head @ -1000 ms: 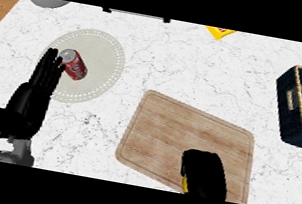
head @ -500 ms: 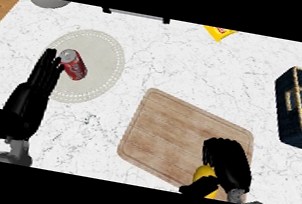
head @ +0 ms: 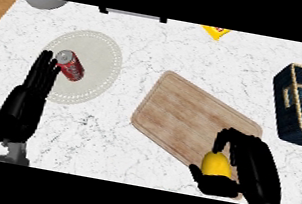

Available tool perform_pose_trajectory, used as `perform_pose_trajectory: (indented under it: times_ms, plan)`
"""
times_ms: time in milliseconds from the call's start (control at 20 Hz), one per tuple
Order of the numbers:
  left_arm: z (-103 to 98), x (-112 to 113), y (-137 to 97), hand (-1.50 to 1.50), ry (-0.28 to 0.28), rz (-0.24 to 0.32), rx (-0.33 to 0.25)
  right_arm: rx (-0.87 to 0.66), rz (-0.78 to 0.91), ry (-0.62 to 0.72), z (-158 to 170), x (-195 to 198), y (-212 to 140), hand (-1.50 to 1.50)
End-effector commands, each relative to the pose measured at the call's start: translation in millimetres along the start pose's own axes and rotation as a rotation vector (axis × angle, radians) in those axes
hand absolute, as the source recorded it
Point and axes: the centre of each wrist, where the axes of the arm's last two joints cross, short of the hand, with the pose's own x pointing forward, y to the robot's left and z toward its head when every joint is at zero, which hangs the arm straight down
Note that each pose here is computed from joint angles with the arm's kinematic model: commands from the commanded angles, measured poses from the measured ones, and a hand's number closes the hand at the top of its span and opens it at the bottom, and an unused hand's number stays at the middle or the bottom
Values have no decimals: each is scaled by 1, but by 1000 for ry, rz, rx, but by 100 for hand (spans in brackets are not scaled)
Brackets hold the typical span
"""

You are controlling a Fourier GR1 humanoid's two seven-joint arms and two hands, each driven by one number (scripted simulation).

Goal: Pick the lemon from the cutting board and place it in the basket

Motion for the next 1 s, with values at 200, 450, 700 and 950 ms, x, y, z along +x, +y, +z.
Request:
perform_pose_trajectory:
  times_ms: [200,450,700,950]
  plan:
    - [1,-3,-3,0,16,14,-7,-193,-192,-100,66,32,-97,150]
    - [5,-5,-1,0,-2,17,-15,-194,-191,-58,92,44,-138,150]
    - [6,-5,-5,0,13,8,-20,-265,-138,87,76,35,-160,150]
    - [4,-7,2,0,-1,-2,-24,-297,11,158,59,9,-187,150]
